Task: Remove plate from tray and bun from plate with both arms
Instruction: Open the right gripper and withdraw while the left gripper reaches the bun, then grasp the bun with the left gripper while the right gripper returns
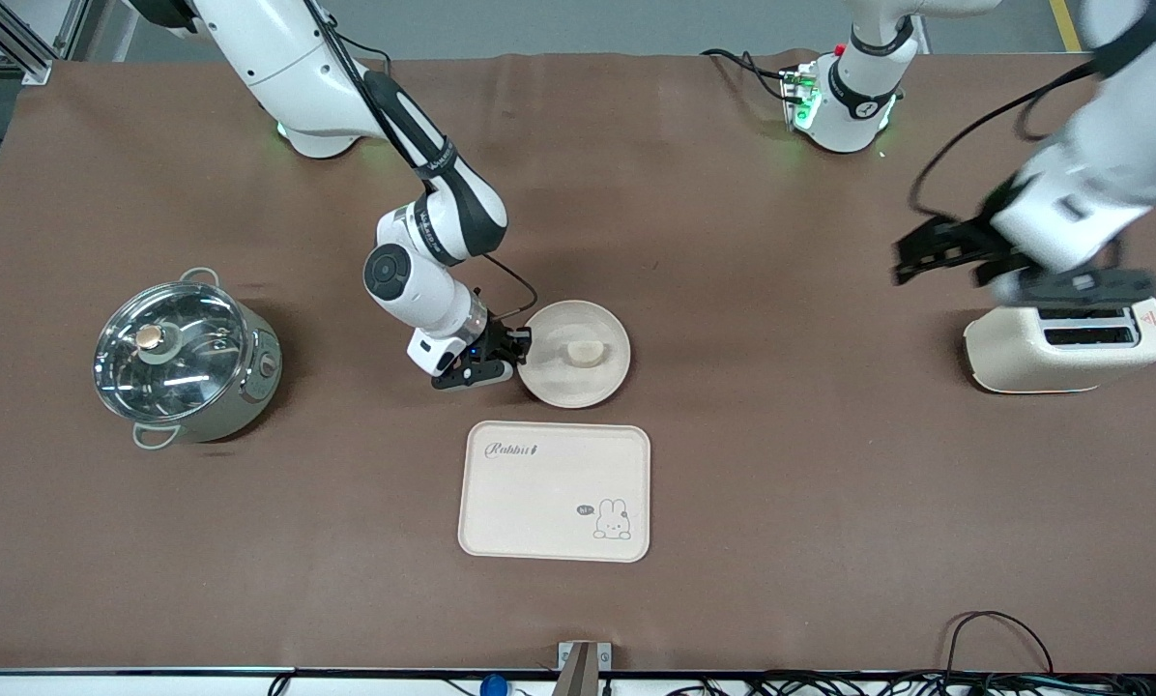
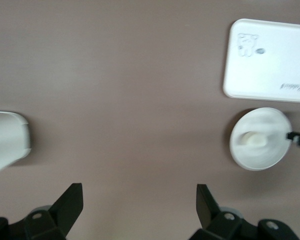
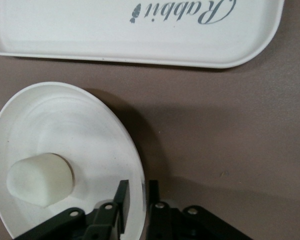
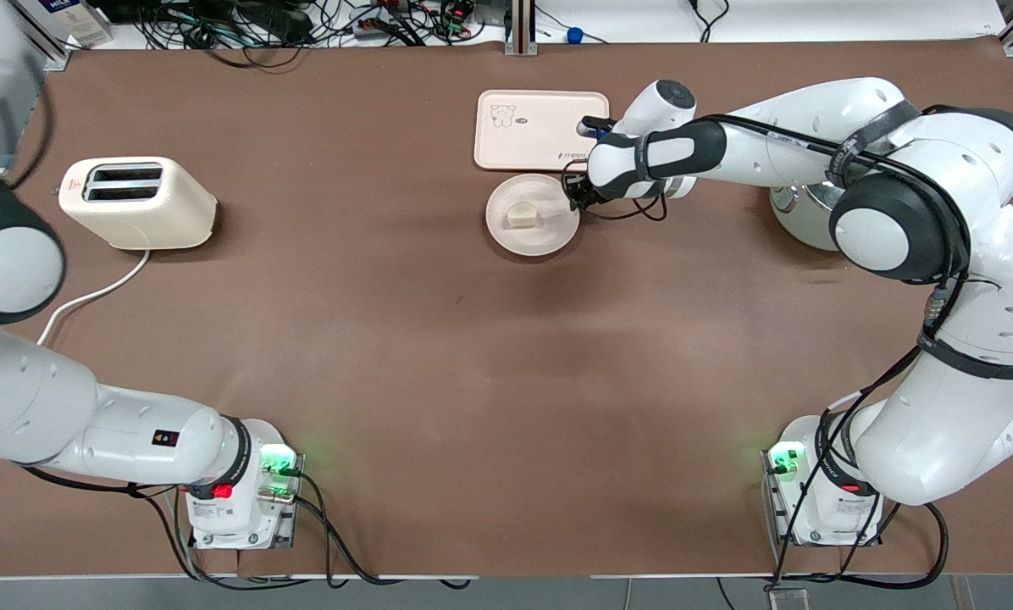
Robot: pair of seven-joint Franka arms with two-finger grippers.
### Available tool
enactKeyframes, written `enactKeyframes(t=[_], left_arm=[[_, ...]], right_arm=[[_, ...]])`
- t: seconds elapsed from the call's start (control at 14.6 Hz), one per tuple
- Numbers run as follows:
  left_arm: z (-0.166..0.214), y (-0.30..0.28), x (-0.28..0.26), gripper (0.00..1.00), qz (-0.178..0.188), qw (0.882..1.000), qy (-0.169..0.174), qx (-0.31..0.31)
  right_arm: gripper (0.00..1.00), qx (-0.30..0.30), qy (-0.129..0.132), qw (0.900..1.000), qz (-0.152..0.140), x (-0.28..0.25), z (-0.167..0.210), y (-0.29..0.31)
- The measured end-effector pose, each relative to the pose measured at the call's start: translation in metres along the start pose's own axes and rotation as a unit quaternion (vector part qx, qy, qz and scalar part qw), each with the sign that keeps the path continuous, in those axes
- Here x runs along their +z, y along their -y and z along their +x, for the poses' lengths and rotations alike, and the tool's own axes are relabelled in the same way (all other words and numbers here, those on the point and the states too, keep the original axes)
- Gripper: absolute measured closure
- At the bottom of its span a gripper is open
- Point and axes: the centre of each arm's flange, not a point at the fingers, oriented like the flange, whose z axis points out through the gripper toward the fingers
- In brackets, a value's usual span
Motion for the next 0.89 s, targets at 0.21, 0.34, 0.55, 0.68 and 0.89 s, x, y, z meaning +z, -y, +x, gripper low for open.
enactKeyframes(t=[0.21, 0.34, 0.55, 0.68, 0.89], left_arm=[[0.010, -0.095, 0.086, 0.00, -0.017, 0.999, -0.016, -0.040], [0.010, -0.145, 0.150, 0.00, -0.020, 0.997, -0.029, -0.073], [-0.016, -0.217, 0.241, 0.00, 0.000, 0.994, -0.053, -0.093], [-0.039, -0.255, 0.283, 0.00, -0.003, 0.993, -0.056, -0.099], [-0.059, -0.287, 0.330, 0.00, -0.015, 0.992, -0.060, -0.109]], right_arm=[[0.42, 0.009, -0.012, 1.000, 0.004, -0.020, 0.017, -0.007], [0.21, 0.026, -0.018, 0.999, 0.015, -0.070, 0.045, -0.021], [0.00, 0.041, -0.037, 0.998, 0.017, -0.180, 0.079, -0.068], [0.00, 0.023, -0.050, 0.998, -0.028, -0.237, 0.085, -0.101], [0.00, 0.013, -0.020, 0.997, -0.080, -0.310, 0.087, -0.129]])
